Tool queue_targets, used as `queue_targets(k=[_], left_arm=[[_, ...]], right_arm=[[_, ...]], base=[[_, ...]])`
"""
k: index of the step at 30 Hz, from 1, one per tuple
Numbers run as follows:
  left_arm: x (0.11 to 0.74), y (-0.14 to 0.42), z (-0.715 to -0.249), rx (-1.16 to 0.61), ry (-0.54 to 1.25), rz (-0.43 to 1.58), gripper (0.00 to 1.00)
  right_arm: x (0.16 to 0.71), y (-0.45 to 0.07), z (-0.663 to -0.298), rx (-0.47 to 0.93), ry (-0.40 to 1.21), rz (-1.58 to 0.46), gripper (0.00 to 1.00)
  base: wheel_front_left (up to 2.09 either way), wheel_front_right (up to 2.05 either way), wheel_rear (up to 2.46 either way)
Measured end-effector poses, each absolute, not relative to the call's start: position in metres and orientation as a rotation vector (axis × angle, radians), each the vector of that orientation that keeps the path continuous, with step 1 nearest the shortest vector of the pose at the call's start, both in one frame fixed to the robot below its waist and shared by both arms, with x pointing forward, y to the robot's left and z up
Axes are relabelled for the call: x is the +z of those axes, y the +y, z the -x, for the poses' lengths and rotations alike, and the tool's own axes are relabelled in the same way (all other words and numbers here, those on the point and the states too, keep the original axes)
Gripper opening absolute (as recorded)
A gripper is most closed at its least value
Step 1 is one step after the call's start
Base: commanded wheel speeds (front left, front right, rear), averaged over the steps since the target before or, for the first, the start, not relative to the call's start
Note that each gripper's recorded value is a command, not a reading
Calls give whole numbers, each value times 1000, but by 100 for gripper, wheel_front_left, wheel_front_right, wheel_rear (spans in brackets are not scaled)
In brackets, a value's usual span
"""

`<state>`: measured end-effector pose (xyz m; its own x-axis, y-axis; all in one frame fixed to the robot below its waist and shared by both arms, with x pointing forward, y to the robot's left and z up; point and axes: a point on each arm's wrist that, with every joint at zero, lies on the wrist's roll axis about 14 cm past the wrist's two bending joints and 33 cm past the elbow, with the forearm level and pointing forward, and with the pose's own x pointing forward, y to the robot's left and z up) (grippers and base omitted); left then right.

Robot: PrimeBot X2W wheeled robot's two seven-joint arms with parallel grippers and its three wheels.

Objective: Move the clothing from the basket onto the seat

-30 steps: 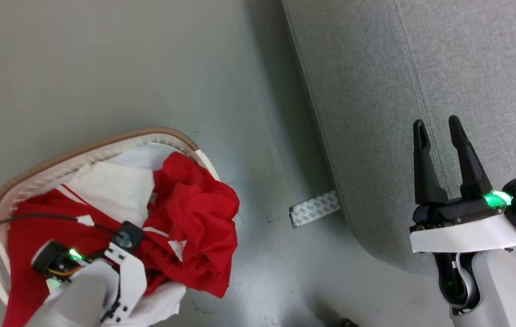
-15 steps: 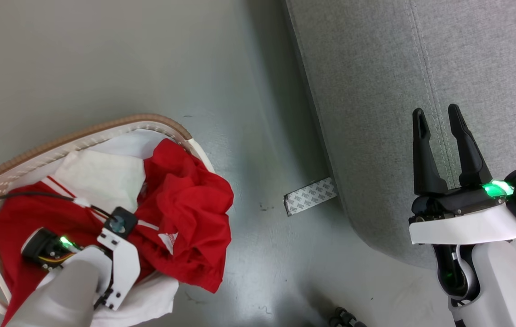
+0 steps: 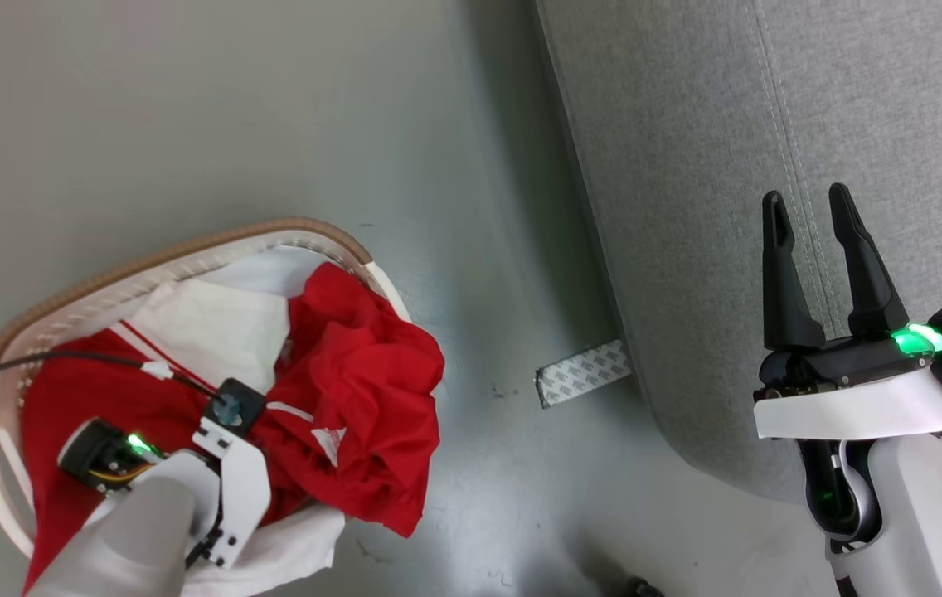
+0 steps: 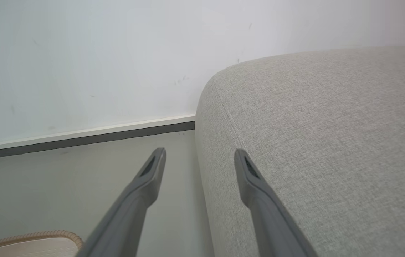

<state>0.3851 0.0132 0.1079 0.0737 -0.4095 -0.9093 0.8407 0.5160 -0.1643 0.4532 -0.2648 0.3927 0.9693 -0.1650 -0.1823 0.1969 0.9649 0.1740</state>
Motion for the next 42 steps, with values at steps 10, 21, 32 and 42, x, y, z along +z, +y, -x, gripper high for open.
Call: queue_targets(k=[10,21,32,42], left_arm=[[158,6,-387,-926,1037,-353,0],[243,4,-397,-775,824,-170,0],[334,17,-413,-643,571,-44,0],[443,25,-436,-581,232,40,0]], right_arm=[[428,-261,-450,-161,90,-162,100],[470,-238,-437,-112,-11,-239,100],[509,-197,-428,3,-102,-288,100],[526,-162,-414,100,-133,-307,100]], base=[[0,0,0],[0,0,0],[0,0,0],[0,0,0]])
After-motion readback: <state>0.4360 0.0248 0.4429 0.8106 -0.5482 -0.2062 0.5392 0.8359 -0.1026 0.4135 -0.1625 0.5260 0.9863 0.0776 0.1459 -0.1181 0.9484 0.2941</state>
